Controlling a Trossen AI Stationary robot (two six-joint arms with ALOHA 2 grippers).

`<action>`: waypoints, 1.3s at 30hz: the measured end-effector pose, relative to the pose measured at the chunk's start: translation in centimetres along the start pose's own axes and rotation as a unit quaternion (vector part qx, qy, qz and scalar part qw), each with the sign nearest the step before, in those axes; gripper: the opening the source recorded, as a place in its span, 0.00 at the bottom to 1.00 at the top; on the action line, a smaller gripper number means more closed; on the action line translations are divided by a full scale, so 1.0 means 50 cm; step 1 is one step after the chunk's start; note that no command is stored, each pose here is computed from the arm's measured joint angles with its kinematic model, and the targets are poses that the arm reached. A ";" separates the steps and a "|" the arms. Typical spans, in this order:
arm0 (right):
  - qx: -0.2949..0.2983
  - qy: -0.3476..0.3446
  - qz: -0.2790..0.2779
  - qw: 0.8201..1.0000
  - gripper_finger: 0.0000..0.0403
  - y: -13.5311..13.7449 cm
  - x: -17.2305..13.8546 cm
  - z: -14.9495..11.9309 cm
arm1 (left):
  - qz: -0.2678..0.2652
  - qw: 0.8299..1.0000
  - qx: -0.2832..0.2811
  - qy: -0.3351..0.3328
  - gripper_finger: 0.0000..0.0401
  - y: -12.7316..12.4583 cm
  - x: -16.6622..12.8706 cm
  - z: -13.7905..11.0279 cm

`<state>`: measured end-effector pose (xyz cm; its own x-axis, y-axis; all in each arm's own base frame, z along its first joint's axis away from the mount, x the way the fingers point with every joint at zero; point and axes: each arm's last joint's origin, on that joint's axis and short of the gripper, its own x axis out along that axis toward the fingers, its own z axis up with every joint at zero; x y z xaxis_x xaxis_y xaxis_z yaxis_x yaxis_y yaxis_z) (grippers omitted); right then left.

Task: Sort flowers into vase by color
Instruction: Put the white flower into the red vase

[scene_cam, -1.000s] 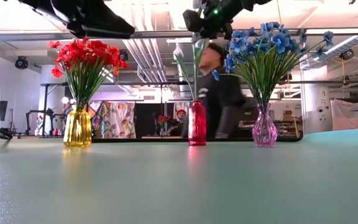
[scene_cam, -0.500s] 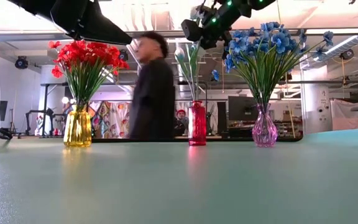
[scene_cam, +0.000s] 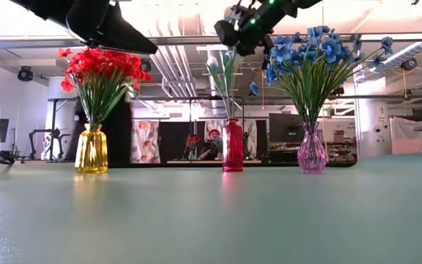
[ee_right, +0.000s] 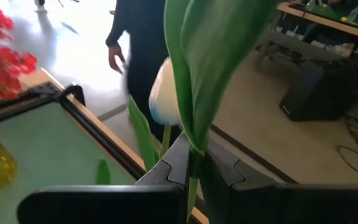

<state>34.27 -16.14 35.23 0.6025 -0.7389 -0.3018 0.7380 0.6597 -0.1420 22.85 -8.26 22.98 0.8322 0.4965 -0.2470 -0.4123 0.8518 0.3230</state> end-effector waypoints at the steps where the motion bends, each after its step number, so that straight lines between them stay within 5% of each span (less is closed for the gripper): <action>1: -0.004 0.004 -0.004 1.000 0.04 0.002 0.005 -0.004 | 0.000 1.000 -0.001 0.000 0.62 0.000 0.000 0.000; 39: -0.009 0.024 -0.011 1.000 0.04 0.009 0.035 -0.029 | -0.004 1.000 -0.015 -0.007 0.62 0.007 -0.009 0.041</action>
<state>35.23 -16.95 33.28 0.5704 -0.7459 -0.3440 0.7448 0.6463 -0.1664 23.11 -8.55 25.09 0.8408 0.4867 -0.2370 -0.4155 0.8608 0.2939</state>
